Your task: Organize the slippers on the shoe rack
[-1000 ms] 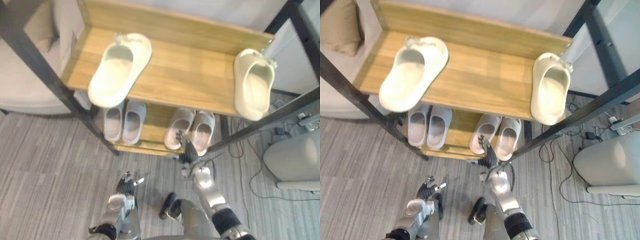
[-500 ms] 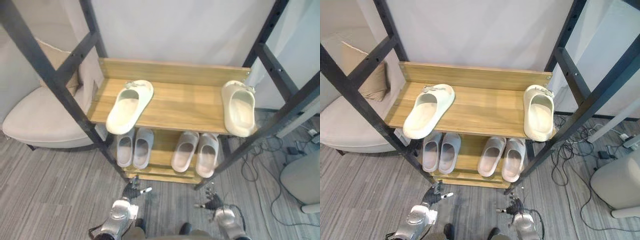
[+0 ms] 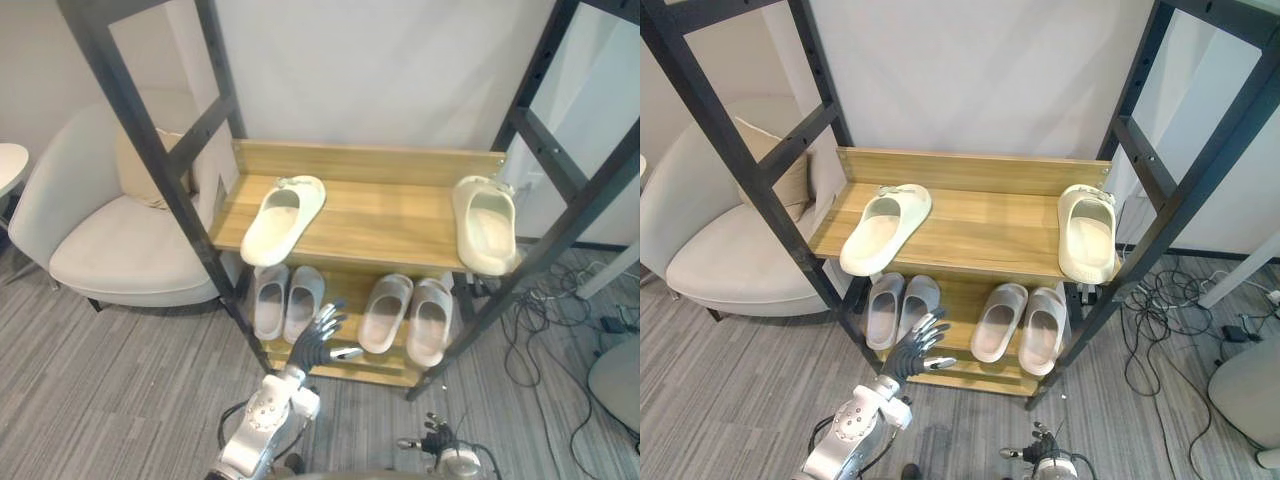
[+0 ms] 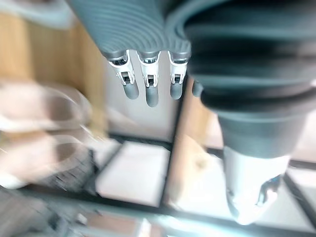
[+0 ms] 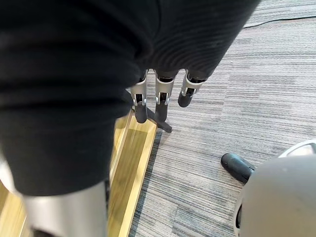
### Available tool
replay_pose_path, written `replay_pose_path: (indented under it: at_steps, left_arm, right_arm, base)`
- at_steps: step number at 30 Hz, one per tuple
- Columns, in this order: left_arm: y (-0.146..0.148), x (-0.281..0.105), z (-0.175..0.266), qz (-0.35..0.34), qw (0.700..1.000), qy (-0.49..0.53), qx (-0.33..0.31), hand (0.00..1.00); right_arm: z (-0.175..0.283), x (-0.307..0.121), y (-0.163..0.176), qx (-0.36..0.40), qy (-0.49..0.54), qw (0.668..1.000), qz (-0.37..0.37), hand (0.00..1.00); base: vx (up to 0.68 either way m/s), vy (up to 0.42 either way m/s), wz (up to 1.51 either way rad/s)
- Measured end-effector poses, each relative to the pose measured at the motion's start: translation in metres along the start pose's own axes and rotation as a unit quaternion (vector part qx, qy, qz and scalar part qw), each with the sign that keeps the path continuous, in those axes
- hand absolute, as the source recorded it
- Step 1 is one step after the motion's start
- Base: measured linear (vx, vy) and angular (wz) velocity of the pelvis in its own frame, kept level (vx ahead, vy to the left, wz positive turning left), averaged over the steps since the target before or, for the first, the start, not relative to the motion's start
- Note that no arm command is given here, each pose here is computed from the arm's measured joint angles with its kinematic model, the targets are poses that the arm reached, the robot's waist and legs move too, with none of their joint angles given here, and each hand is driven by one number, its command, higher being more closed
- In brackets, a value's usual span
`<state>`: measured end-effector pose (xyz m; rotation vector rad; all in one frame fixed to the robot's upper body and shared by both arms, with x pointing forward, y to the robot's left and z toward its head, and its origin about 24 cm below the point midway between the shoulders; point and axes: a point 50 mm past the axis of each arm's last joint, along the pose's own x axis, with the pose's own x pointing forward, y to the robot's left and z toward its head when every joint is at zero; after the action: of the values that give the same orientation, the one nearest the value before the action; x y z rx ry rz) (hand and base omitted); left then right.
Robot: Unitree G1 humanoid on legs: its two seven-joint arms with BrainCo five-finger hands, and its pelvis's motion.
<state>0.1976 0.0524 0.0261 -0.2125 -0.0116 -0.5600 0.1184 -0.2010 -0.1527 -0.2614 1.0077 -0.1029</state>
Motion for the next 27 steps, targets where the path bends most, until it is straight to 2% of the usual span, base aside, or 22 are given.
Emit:
replay_pose_path:
  at_steps: [8,12,16,21,25,27]
  left_arm:
    - [-0.014,0.026,0.052,-0.055,0.992,-0.11,-0.028,0.0]
    - [-0.024,0.043,0.087,-0.085,0.98,-0.181,-0.013,0.0]
    - [-0.026,0.053,0.108,-0.077,0.971,-0.227,0.0,0.0]
    - [-0.003,0.063,0.134,-0.023,0.962,-0.271,0.032,0.0]
    - [0.025,0.072,0.149,0.039,0.954,-0.288,0.078,0.0]
    - [0.044,0.075,0.148,0.063,0.953,-0.27,0.123,0.0]
  right_arm:
    - [0.0,-0.001,0.011,-0.032,-0.001,0.999,0.027,0.0]
    - [0.001,0.0,0.013,-0.06,-0.001,0.998,0.034,0.0]
    - [0.001,0.0,0.014,-0.062,-0.001,0.997,0.036,0.0]
    - [0.0,0.0,0.013,-0.063,0.0,0.997,0.038,0.0]
    - [0.002,0.001,0.013,-0.061,-0.001,0.997,0.04,0.0]
    - [0.002,0.001,0.012,-0.059,0.001,0.997,0.04,0.0]
  base:
    - [0.02,-0.009,0.06]
    - [-0.01,0.003,-0.07]
    - [-0.03,0.006,-0.09]
    - [0.0,0.0,-0.01]
    - [0.0,0.0,0.0]
    - [0.0,0.0,0.0]
